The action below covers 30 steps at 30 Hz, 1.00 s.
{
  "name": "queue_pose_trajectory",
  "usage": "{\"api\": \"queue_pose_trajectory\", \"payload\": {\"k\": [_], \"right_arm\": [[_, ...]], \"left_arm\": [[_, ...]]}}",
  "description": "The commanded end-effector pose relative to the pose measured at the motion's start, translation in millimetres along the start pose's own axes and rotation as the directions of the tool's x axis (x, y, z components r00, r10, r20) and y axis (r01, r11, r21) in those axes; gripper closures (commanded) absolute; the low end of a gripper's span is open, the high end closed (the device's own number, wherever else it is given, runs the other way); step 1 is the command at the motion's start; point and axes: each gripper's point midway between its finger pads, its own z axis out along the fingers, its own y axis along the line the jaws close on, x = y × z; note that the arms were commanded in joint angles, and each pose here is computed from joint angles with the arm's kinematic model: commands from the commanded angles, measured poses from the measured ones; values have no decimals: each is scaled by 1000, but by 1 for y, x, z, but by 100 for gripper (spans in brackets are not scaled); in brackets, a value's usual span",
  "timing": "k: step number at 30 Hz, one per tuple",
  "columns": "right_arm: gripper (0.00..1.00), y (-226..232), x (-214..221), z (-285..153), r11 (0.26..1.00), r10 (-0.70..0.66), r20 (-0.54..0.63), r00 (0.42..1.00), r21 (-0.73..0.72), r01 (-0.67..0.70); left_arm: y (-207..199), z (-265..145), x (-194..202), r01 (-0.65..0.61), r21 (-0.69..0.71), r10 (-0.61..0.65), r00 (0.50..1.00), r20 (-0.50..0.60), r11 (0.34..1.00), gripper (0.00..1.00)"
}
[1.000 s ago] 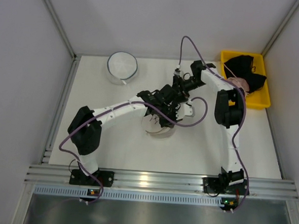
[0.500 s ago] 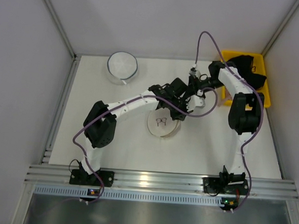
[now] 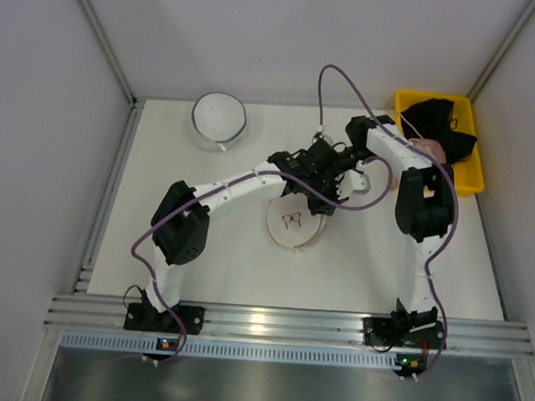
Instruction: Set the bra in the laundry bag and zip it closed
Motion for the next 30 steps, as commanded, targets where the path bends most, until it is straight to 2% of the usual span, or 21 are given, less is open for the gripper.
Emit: {"api": "queue_pose_trajectory", "payload": {"k": [1, 2, 4, 5, 21, 28, 29, 30], "right_arm": [[71, 12, 11, 5, 999, 34, -63, 997, -33, -36], [83, 12, 9, 5, 999, 31, -62, 998, -35, -34], [98, 10, 3, 5, 999, 22, -54, 998, -32, -23], [100, 10, 1, 5, 999, 25, -52, 998, -30, -27], [100, -27, -68, -17, 998, 37, 168, 985, 34, -43], [100, -33, -83, -19, 998, 25, 199, 980, 47, -35], [96, -29, -82, -21, 999, 25, 199, 980, 41, -34], [85, -27, -80, -21, 999, 24, 195, 980, 42, -33]], "left_arm": [[-1, -14, -18, 3, -17, -2, 998, 67, 1000, 100], [-4, -13, -16, 16, -5, -16, 998, 65, 1000, 100], [-11, -12, -9, 22, 9, -22, 998, 51, 1000, 100], [-15, -15, -10, 16, 12, -16, 998, 54, 1000, 100], [-75, -32, 25, -7, 155, 1, 999, 37, 988, 100], [-78, -36, 27, -27, 171, 21, 999, 37, 985, 100], [-73, -36, 18, -24, 158, 16, 999, 49, 987, 100], [-67, -35, 14, -18, 135, 12, 999, 46, 991, 100]]}}
